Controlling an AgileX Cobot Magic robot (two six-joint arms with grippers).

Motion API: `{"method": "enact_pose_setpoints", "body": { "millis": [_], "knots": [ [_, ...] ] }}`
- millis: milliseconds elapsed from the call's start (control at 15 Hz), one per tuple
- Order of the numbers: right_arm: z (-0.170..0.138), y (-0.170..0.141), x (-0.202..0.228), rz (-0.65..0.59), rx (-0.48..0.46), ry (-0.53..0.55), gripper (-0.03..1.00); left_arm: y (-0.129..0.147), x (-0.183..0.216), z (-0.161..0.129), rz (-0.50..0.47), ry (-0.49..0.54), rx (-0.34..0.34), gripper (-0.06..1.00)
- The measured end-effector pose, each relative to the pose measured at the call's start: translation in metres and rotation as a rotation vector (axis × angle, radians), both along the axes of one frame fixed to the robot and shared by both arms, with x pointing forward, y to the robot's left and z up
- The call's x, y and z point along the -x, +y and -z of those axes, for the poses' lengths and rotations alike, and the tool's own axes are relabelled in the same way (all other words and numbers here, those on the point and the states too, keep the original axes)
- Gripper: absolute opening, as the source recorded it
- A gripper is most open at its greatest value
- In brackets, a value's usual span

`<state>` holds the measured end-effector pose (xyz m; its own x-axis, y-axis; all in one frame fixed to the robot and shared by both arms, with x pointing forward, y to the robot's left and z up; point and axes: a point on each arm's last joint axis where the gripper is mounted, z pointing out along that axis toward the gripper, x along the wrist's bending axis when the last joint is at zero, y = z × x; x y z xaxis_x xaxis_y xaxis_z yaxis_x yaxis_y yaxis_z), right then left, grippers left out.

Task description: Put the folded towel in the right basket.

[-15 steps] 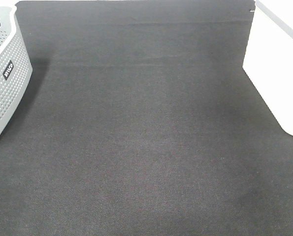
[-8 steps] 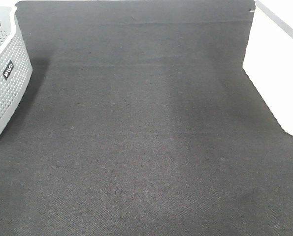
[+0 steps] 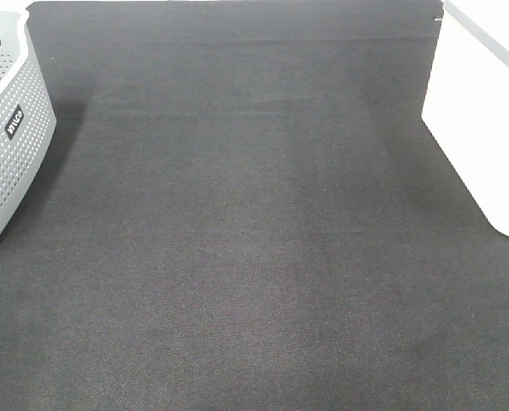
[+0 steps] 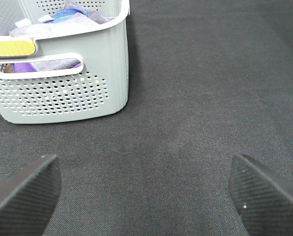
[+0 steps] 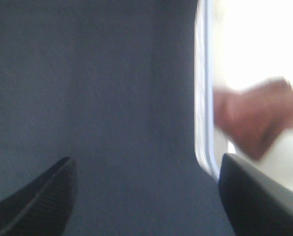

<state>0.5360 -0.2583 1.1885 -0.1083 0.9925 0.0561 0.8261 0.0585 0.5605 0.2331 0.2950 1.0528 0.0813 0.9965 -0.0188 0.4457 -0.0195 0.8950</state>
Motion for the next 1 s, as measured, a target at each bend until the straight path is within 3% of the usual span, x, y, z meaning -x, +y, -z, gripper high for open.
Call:
{"method": "enact_pose_setpoints", "body": {
  "millis": [333,533,867,1000],
  "knots": [
    [0.077,-0.015,0.103,0.018,0.04,0.218,0.74,0.0,0.0,0.0,0.0,0.0,0.0,0.88],
    [0.116,-0.021,0.158,0.017,0.048,0.279,0.74,0.0,0.0,0.0,0.0,0.0,0.0,0.88],
    [0.147,-0.028,0.21,0.0,0.043,0.164,0.74,0.0,0.0,0.0,0.0,0.0,0.0,0.88],
    [0.147,-0.031,0.235,-0.012,0.029,-0.036,0.74,0.0,0.0,0.0,0.0,0.0,0.0,0.88]
  ]
}}
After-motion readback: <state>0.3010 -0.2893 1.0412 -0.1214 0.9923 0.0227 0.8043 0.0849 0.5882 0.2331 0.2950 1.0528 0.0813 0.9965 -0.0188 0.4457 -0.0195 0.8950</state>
